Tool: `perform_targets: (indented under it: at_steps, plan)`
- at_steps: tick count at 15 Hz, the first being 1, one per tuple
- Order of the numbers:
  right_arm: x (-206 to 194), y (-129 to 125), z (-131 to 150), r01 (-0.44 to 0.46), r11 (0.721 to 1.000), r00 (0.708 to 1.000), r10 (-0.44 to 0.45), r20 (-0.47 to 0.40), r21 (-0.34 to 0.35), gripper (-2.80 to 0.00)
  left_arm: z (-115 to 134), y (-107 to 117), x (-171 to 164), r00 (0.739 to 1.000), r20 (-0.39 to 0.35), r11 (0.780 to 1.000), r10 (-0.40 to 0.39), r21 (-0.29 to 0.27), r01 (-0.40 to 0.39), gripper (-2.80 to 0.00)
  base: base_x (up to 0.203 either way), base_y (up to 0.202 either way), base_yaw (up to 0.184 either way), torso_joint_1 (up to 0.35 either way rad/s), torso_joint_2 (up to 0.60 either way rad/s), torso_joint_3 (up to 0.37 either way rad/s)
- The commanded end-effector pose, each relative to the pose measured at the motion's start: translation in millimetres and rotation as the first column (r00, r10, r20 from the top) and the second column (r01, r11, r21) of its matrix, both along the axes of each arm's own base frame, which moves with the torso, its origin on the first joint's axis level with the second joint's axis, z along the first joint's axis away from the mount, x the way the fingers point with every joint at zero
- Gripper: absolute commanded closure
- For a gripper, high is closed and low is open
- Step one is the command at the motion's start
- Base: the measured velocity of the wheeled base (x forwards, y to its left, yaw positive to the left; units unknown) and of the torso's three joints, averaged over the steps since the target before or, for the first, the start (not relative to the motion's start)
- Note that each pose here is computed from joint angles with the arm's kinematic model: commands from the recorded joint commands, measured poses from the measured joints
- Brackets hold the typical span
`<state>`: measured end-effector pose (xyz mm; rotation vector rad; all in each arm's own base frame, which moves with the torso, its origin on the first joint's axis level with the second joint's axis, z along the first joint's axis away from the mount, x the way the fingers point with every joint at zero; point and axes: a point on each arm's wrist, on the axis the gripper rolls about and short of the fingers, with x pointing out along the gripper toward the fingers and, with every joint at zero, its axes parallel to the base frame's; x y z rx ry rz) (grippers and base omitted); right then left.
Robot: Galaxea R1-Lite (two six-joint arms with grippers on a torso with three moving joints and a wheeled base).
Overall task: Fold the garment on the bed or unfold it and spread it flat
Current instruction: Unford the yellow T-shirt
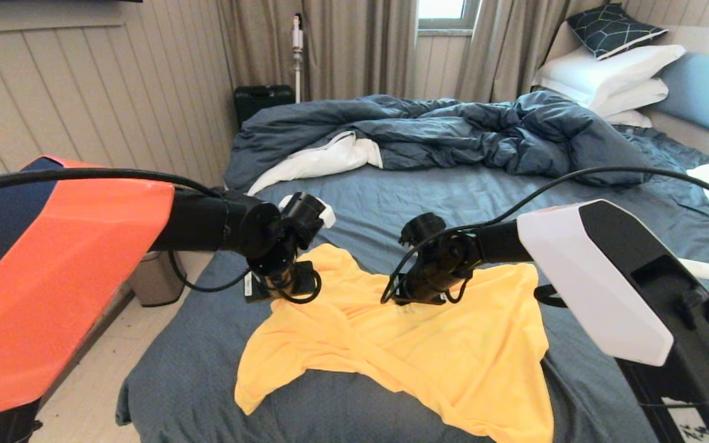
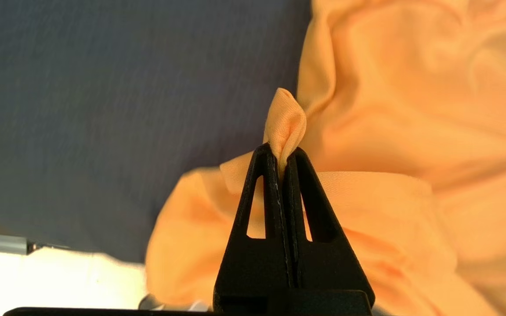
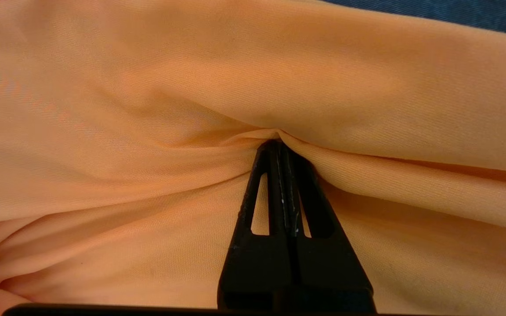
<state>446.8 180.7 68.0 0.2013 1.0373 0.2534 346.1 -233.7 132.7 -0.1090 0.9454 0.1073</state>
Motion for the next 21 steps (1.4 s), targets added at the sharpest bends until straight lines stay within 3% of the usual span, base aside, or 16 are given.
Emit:
perform_targets:
  at_steps: [1,6,10,12,17,19,21]
  plan:
    - [0.5,-0.2,-2.3,0.003,1.000,1.000,-0.003,-0.006,-0.002,0.00,14.8,4.0,-16.1,1.000,0.011,1.000,-0.005,-0.011,0.005,0.00,0.000,0.000,0.000,0.000,0.00,0.000]
    - [0.7,-0.1,2.3,0.003,1.000,1.000,-0.003,0.005,0.002,0.00,26.8,16.2,-112.4,0.995,-0.059,0.996,-0.086,-0.001,0.086,0.00,0.000,0.000,0.000,0.000,0.00,0.000]
    - [0.9,0.0,4.7,0.003,1.000,1.000,-0.003,0.012,0.005,0.00,42.3,27.4,-161.0,0.988,-0.072,0.991,-0.134,-0.022,0.133,0.00,0.000,0.000,0.000,0.000,0.00,0.000]
    - [1.6,0.3,5.4,0.003,1.000,1.000,-0.003,0.015,0.006,0.00,43.4,35.7,-188.7,0.972,-0.131,0.979,-0.195,0.024,0.200,0.00,0.000,0.000,0.000,0.000,0.00,0.000]
    - [2.1,1.3,1.3,0.001,1.000,1.000,-0.001,0.008,0.004,0.00,30.2,29.4,-226.5,0.908,-0.237,0.925,-0.344,0.078,0.371,0.00,0.000,0.000,0.000,0.000,0.00,0.000]
    - [2.2,1.3,1.4,0.001,1.000,1.000,-0.001,0.009,0.004,0.00,12.9,16.5,-241.8,0.857,-0.317,0.886,-0.407,0.089,0.455,0.00,0.000,0.000,0.000,0.000,0.00,0.000]
    - [2.3,1.3,0.6,0.001,1.000,1.000,-0.001,0.008,0.004,0.00,6.2,8.8,-254.5,0.800,-0.382,0.854,-0.463,0.048,0.517,0.00,0.000,0.000,0.000,0.000,0.00,0.000]
